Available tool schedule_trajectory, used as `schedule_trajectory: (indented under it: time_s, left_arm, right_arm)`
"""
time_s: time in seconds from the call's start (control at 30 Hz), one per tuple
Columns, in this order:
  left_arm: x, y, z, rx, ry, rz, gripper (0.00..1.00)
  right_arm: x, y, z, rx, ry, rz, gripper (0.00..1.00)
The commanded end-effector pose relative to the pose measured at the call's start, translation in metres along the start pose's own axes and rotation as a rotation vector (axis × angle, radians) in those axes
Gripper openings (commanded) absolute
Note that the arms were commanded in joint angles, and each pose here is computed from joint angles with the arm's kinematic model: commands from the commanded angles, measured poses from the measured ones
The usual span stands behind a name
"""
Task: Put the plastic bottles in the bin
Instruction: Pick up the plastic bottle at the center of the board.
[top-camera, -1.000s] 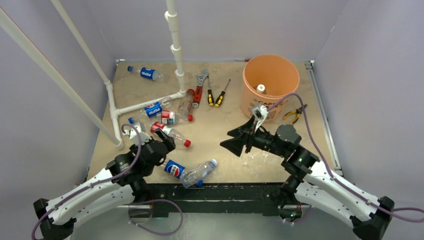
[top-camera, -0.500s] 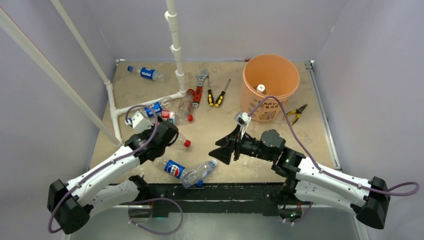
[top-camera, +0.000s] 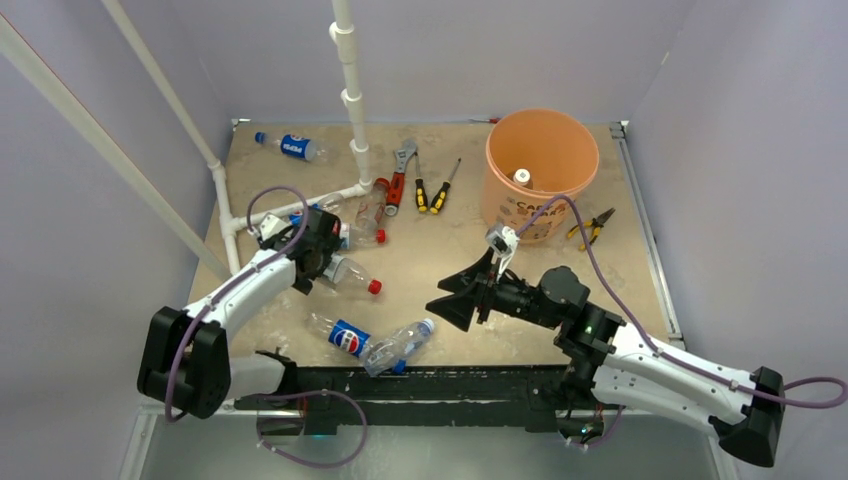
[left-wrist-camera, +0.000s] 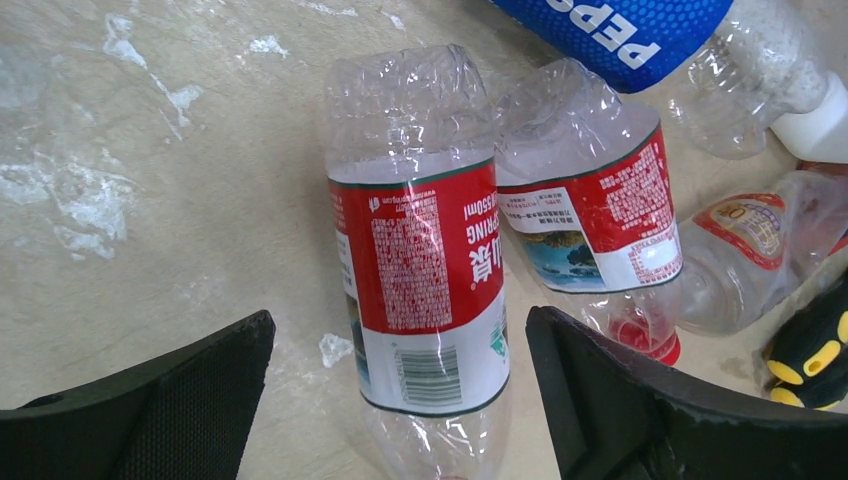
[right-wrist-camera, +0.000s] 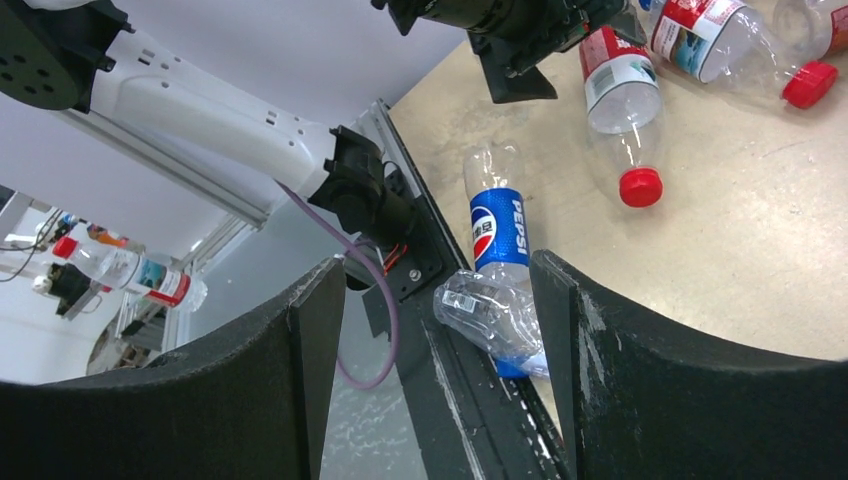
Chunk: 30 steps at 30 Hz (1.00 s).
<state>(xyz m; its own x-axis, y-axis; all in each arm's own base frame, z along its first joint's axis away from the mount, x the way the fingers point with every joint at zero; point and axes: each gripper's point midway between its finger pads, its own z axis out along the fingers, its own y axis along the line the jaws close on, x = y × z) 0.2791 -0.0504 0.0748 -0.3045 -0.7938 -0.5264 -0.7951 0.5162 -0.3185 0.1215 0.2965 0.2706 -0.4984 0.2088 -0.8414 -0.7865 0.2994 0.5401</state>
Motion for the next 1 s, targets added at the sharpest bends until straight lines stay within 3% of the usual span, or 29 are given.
schedule_trajectory:
  time_s: [0.0, 0.4, 0.6, 0.77, 0.97]
  left_arm:
    - [0.003, -0.010, 0.012, 0.021, 0.041, -0.027, 0.95]
    - [0.025, 0.016, 0.036, -0.023, 0.107, -0.035, 0.73]
    - [0.028, 0.014, 0.034, 0.007, 0.121, -0.033, 0.54]
    - [0.017, -0.009, 0.010, 0.107, 0.134, -0.038, 0.47]
    - [-0.011, -0.052, -0.048, 0.314, 0.135, -0.061, 0.38]
  right_arm:
    - [0.001, 0.000, -0.003, 0.003, -0.017, 0.019, 0.70]
    - [0.000, 0.007, -0.002, -0.022, -0.008, 0.013, 0.70]
    - [-0.001, 0.008, 0.001, -0.022, -0.004, 0.016, 0.70]
    - [-0.013, 0.011, 0.000, -0.005, -0.018, -0.005, 0.71]
    - [-0.053, 0.026, -0.002, 0.002, -0.085, -0.074, 0.72]
